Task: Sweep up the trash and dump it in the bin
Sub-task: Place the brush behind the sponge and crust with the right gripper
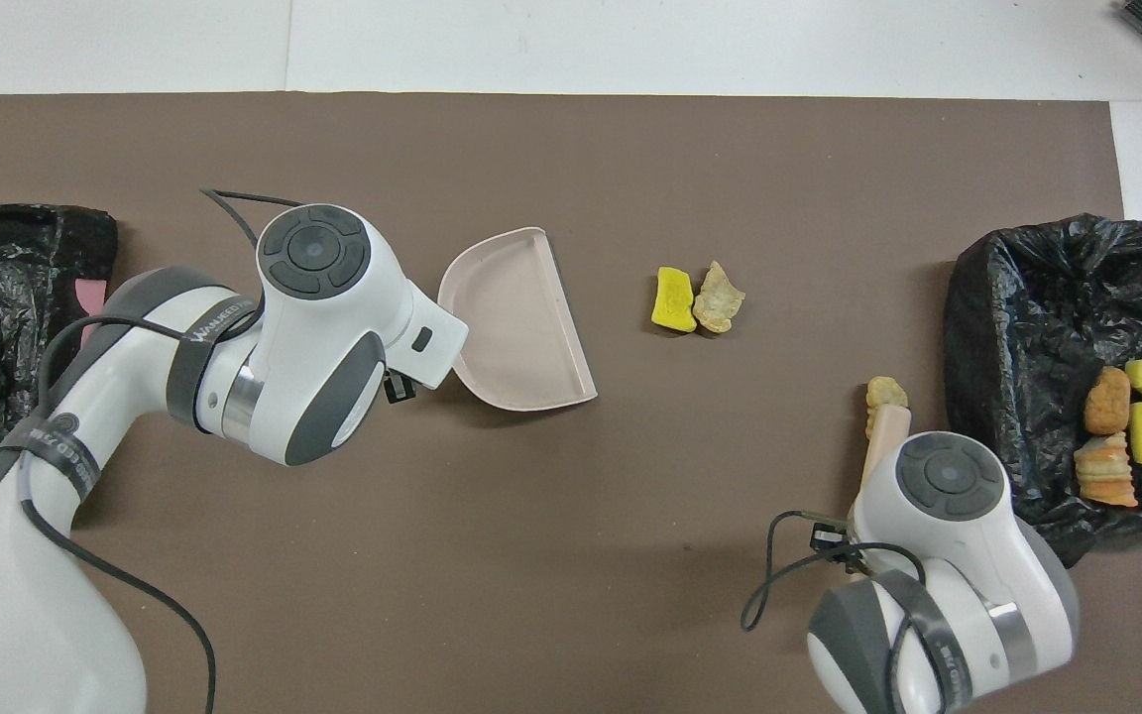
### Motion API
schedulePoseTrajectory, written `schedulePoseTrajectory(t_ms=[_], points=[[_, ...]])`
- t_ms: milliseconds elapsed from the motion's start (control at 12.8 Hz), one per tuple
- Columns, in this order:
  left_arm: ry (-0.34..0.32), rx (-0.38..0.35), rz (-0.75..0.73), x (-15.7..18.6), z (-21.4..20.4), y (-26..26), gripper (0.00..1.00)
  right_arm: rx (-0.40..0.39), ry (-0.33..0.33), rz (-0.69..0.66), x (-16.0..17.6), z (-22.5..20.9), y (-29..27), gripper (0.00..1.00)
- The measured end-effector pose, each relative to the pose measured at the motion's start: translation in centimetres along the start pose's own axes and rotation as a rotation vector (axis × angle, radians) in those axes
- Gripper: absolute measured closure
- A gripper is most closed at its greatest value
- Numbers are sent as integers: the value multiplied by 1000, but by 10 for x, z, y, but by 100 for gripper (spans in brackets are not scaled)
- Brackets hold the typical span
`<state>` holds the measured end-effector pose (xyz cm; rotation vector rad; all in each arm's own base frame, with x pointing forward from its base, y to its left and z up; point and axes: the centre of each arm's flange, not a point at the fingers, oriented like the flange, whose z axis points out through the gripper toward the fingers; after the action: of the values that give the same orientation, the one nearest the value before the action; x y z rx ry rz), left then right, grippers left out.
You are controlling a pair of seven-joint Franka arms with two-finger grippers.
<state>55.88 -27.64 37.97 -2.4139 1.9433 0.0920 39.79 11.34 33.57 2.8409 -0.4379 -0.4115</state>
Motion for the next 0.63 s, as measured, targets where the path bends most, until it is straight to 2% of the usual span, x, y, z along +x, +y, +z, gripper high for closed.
schedulePoseTrajectory(t_ms=[313, 627], points=[[-5, -4, 30, 12, 2, 15, 69, 107, 8, -149, 5, -43, -66, 75], [-16, -11, 50, 15, 4, 30, 69, 140, 16, -224, 32, -94, -85, 75]])
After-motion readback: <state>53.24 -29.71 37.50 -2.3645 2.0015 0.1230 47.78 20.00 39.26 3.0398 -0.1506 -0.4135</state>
